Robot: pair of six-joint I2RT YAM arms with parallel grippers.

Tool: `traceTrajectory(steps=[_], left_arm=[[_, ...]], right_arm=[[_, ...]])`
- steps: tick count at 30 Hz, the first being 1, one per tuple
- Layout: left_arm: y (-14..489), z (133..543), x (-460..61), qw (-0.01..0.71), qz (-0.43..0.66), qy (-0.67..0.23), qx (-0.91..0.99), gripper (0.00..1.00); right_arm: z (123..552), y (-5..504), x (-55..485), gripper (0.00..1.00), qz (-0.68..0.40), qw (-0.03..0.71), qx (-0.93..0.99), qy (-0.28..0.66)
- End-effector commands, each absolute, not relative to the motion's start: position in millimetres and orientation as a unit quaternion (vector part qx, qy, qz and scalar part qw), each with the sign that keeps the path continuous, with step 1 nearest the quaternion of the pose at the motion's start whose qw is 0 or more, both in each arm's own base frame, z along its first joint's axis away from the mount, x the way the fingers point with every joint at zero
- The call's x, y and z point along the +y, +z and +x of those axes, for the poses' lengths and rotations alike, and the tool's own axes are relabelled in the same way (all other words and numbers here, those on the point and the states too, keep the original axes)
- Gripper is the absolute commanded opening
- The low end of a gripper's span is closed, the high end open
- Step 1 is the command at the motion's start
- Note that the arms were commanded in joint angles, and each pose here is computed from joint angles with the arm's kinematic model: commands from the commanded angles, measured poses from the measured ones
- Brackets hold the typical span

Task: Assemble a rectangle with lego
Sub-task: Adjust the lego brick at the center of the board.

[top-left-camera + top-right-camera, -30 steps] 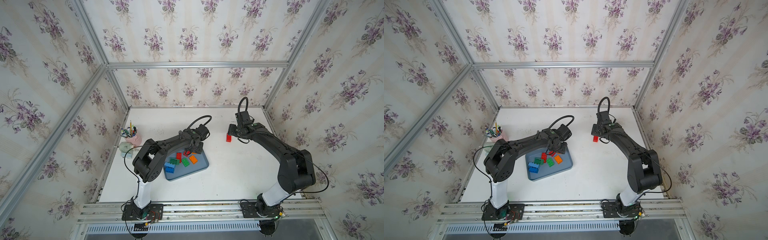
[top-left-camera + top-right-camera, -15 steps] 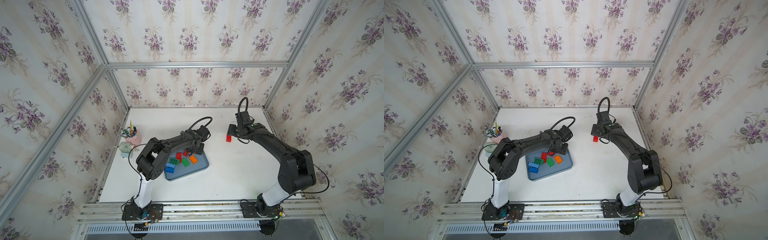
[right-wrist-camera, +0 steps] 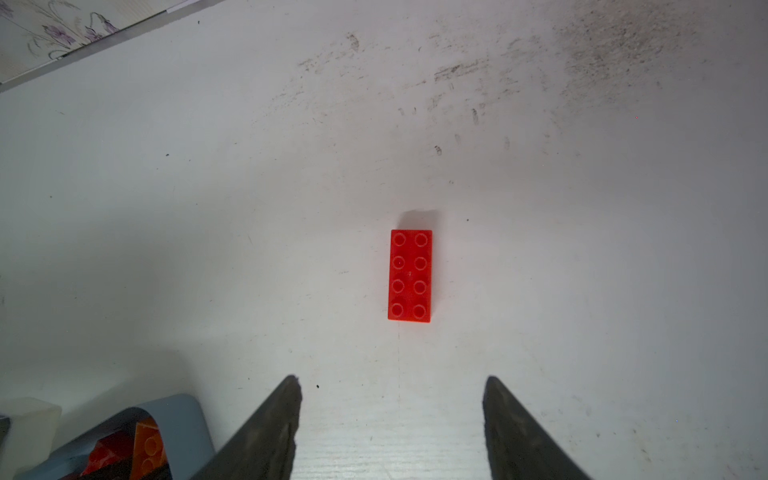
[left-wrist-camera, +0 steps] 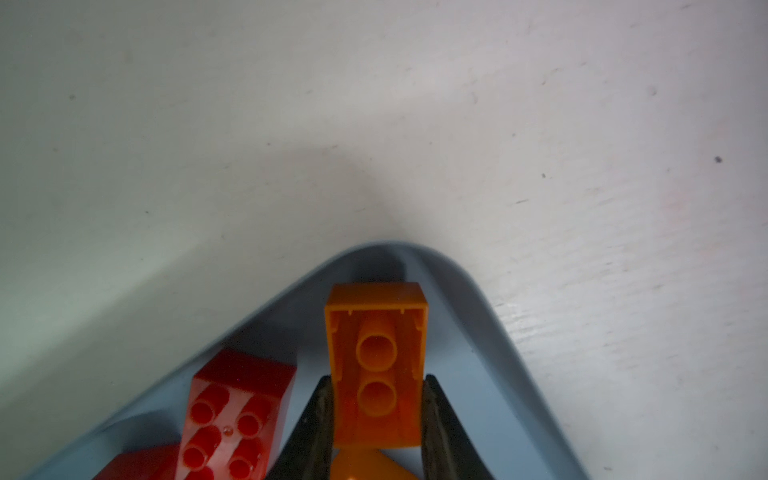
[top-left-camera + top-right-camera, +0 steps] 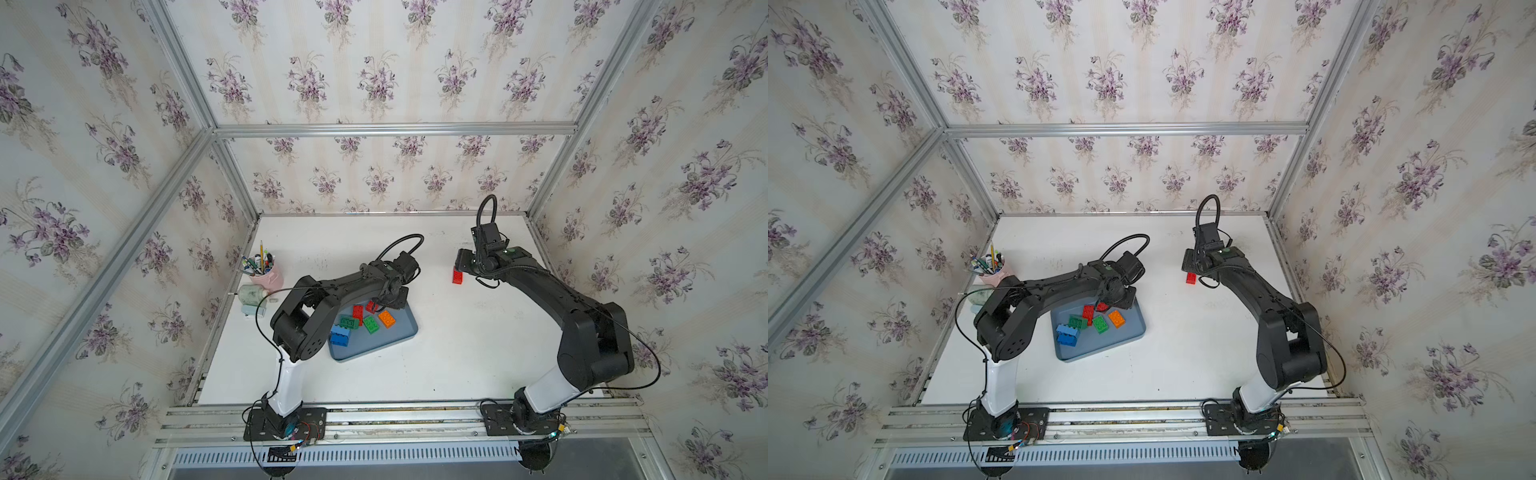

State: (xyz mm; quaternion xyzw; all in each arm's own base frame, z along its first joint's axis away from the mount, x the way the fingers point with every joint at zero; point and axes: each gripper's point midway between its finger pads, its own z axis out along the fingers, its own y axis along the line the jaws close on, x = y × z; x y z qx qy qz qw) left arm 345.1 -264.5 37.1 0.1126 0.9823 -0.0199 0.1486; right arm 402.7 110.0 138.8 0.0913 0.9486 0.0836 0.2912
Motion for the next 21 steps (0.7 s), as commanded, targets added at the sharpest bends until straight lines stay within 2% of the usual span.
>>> traceTrajectory(steps=[1, 5, 9, 13, 16, 21], left_arm=[[55, 347, -265, 0.183, 0.124, -0.038, 0.974, 0.30], [96, 343, -260, 0.255, 0.154, -0.068, 0.952, 0.30], [148, 338, -258, 0.357, 0.185, -0.116, 0.908, 0.31], [207, 325, -276, 0.436, 0.208, -0.232, 0.845, 0.33], [243, 312, -299, 0.446, 0.231, -0.338, 0.796, 0.33], [299, 289, -317, 0.406, 0.258, -0.520, 0.706, 0.33]], right_arm=[[403, 157, 121, 0.70, 0.086, 0.297, 0.943, 0.120], [403, 188, 143, 0.71, 0.068, 0.294, 0.934, 0.189], [397, 225, 161, 0.71, 0.048, 0.292, 0.919, 0.261], [384, 259, 182, 0.71, 0.011, 0.295, 0.885, 0.360], [372, 277, 194, 0.71, -0.022, 0.315, 0.853, 0.417], [352, 297, 205, 0.71, -0.071, 0.335, 0.817, 0.464]])
